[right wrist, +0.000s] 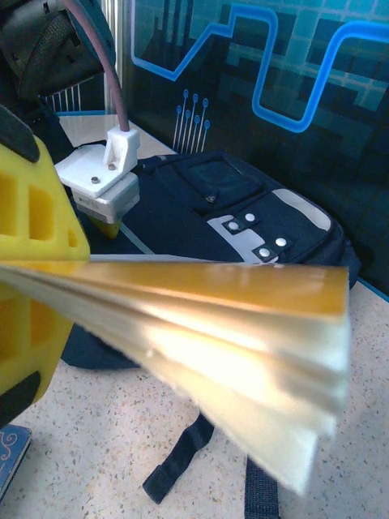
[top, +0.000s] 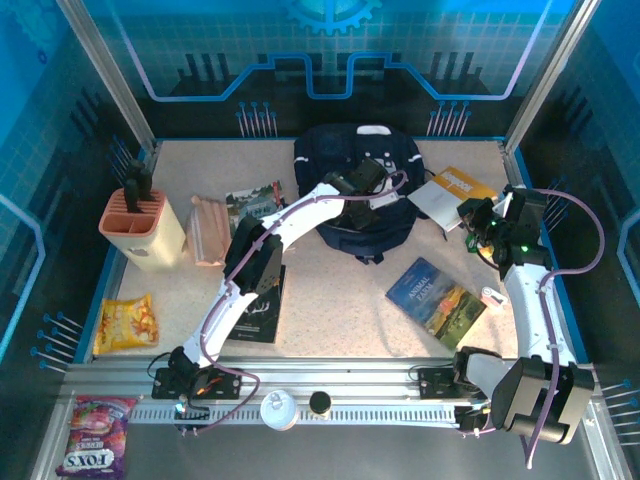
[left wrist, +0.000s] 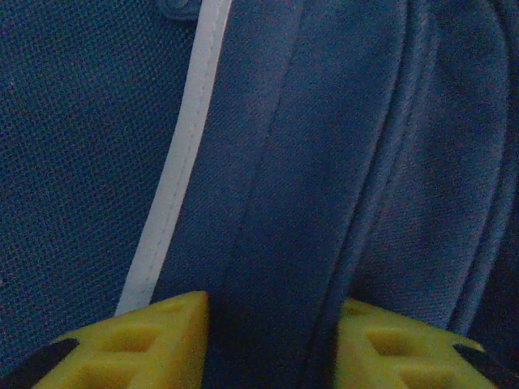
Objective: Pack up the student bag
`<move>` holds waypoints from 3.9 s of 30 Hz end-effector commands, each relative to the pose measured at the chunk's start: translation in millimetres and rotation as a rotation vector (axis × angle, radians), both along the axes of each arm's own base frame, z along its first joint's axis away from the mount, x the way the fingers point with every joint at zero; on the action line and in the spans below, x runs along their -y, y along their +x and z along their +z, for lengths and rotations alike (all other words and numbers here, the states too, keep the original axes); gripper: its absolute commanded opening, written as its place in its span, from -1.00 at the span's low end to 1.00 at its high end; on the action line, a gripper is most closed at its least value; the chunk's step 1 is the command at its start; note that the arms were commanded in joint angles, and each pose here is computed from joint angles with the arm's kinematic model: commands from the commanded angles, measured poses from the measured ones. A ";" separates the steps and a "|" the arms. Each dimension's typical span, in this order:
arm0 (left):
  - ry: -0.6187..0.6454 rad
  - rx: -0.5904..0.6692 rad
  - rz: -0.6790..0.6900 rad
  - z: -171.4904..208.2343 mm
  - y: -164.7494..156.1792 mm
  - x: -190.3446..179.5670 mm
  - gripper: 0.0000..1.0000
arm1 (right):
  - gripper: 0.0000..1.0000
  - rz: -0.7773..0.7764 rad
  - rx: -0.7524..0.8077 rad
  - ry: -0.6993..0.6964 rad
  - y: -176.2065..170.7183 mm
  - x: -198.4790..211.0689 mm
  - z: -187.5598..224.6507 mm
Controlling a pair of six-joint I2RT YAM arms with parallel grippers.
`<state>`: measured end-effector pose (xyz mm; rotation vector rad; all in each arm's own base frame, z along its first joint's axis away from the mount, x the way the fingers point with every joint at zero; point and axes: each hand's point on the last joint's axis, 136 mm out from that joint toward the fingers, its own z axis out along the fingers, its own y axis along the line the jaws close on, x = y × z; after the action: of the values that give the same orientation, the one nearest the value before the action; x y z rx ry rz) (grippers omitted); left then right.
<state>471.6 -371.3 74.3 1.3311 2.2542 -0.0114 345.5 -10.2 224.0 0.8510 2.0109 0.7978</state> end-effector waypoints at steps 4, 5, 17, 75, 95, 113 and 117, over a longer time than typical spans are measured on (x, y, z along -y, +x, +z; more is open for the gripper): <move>-0.023 0.031 0.070 17.4 10.7 -2.3 -0.45 | -0.82 -0.040 -0.002 -0.044 -8.8 10.2 5.8; -0.029 0.033 0.071 20.6 10.7 -2.0 -0.51 | -0.82 -0.046 -0.005 -0.051 -10.2 11.3 6.6; -0.201 0.065 0.100 86.3 5.5 9.4 -1.00 | -0.82 -0.141 -0.102 -0.162 -42.2 29.1 8.0; -0.960 0.054 0.343 275.1 7.0 7.5 -1.00 | -0.72 -0.062 0.147 0.457 124.3 -170.3 -68.2; -0.981 0.021 0.350 272.3 10.9 3.1 -1.00 | -0.65 -0.014 0.183 0.399 98.1 -159.1 -47.5; -0.984 -0.035 0.387 258.1 18.5 -8.8 -1.00 | -0.05 -0.046 -0.078 0.344 149.4 -203.9 -138.7; -0.980 -0.044 0.411 250.8 23.6 -15.7 -1.00 | 0.23 -0.008 -0.067 0.340 132.7 -199.4 -123.9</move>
<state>494.2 -363.8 254.5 0.3837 2.2119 -0.7957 491.4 189.0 88.1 1.1215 1.9225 1.1312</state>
